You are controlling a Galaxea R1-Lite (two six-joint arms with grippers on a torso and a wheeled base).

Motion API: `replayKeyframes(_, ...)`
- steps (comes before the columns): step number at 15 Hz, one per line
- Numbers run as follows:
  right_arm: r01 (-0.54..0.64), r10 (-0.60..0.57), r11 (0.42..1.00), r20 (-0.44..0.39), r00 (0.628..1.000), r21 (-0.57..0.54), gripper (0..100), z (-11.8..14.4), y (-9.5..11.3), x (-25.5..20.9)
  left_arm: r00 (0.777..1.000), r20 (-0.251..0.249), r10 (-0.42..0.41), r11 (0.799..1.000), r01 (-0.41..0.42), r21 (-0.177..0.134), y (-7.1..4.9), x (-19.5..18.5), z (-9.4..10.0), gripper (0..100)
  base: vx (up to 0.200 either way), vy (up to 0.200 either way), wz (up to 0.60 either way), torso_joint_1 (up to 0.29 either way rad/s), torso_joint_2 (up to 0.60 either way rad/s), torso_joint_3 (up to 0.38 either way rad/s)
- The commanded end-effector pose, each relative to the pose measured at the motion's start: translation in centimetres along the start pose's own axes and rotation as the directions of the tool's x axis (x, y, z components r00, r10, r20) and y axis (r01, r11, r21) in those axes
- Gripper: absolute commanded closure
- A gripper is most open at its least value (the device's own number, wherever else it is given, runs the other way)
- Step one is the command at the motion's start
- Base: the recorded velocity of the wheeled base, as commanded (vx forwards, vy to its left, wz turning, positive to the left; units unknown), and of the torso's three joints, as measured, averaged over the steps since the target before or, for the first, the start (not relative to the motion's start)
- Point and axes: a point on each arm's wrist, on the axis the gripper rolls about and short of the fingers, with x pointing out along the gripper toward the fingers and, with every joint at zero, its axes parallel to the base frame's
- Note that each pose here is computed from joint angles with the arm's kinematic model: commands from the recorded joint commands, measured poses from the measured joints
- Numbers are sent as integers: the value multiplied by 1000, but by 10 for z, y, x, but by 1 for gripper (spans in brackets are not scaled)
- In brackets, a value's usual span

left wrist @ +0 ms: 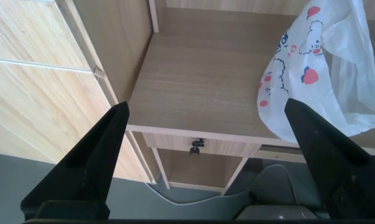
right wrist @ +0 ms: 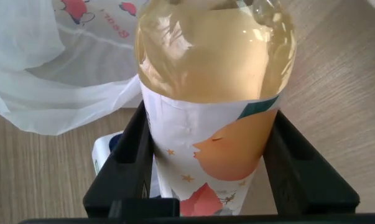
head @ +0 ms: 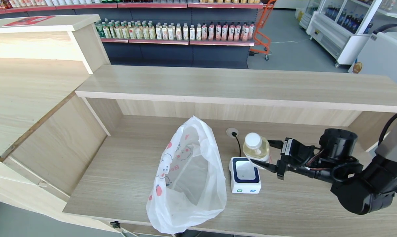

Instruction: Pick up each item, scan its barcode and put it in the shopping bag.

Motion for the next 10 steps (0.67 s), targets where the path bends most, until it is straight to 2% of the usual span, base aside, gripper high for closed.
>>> replayKeyframes(1,-34,35,999,-17,999,30,100,-14,10,5,1000,0,0,1000,0,0,0,0,0,0,0,0,0,0,0,0)
replayKeyframes(6,-65,66,998,42,997,-15,100,-34,17,17,1000,0,0,1000,0,0,0,0,0,0,0,0,0,0,0,0)
replayKeyframes(10,-61,64,997,73,995,-45,100,-42,13,34,1000,0,2,1000,-2,0,0,0,0,0,0,0,0,0,0,0)
